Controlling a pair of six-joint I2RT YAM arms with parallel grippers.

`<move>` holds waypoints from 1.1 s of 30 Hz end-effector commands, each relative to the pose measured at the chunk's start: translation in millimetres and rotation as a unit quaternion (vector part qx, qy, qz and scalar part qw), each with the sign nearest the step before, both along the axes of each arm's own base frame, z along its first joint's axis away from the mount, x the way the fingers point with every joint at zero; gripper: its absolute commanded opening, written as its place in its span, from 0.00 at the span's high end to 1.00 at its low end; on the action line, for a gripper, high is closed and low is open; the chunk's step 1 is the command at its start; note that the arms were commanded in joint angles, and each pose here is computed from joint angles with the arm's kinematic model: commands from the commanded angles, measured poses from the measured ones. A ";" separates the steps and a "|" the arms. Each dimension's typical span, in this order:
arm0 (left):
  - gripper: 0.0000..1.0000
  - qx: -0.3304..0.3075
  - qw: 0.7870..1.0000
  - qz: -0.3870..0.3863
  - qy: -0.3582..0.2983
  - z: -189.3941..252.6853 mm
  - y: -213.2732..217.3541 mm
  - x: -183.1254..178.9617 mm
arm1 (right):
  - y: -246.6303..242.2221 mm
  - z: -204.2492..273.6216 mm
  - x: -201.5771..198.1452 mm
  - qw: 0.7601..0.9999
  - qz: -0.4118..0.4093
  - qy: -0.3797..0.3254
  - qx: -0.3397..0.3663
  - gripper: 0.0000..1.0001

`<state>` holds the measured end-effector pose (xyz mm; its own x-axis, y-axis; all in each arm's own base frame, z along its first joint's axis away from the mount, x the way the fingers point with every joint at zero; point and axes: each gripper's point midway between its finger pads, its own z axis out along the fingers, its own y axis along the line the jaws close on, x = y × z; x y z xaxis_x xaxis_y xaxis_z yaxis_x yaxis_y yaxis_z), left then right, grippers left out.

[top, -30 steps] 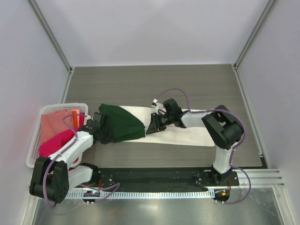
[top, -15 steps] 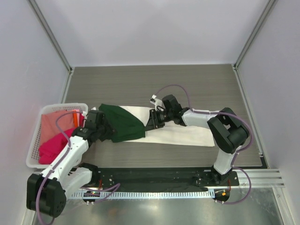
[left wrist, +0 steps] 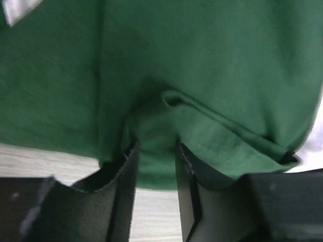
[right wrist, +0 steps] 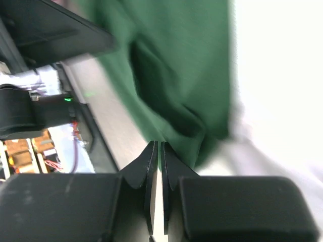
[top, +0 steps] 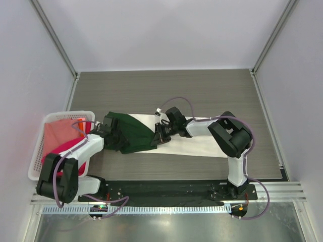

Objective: Fold and stack the t-shirts
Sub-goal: Fold the tshirt

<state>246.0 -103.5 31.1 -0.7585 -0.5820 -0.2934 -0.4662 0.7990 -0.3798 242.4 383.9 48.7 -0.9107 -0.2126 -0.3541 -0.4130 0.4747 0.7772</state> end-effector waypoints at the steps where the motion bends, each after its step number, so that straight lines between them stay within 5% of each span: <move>1: 0.63 0.027 0.999 0.034 0.002 -17.8 11.6 3.6 | -18.8 -24.8 -4.4 0.999 -0.025 0.030 -0.023 0.88; 6: 0.67 0.075 0.995 0.065 0.007 -22.0 32.5 -2.4 | -39.7 -18.9 -9.3 0.999 -0.045 0.024 -0.015 0.86; 10: 0.67 0.074 0.994 0.067 -0.040 10.2 33.3 7.0 | -55.1 9.4 -4.9 0.998 -0.062 -0.016 -0.027 0.75; 16: 0.57 0.083 0.991 0.054 -0.093 58.0 35.5 15.3 | -113.4 60.0 38.6 0.976 -0.190 -0.081 -0.072 0.67; 20: 0.52 0.071 0.989 0.041 -0.120 79.7 29.7 24.5 | -190.2 68.7 73.0 0.924 -0.326 -0.124 -0.158 0.71; 23: 0.50 0.050 0.990 0.028 -0.132 86.1 18.0 38.3 | -272.9 65.4 93.2 0.851 -0.447 -0.137 -0.242 0.75; 33: 0.51 0.028 0.993 0.016 -0.115 79.4 -4.0 72.9 | -344.2 6.6 71.5 0.777 -0.519 -0.067 -0.349 0.87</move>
<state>301.5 -98.1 93.2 -0.6710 -0.5795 -0.4626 -0.4368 0.8131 -0.3849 333.8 67.5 82.5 -0.6759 0.4120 -0.6111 0.3092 0.9112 0.2723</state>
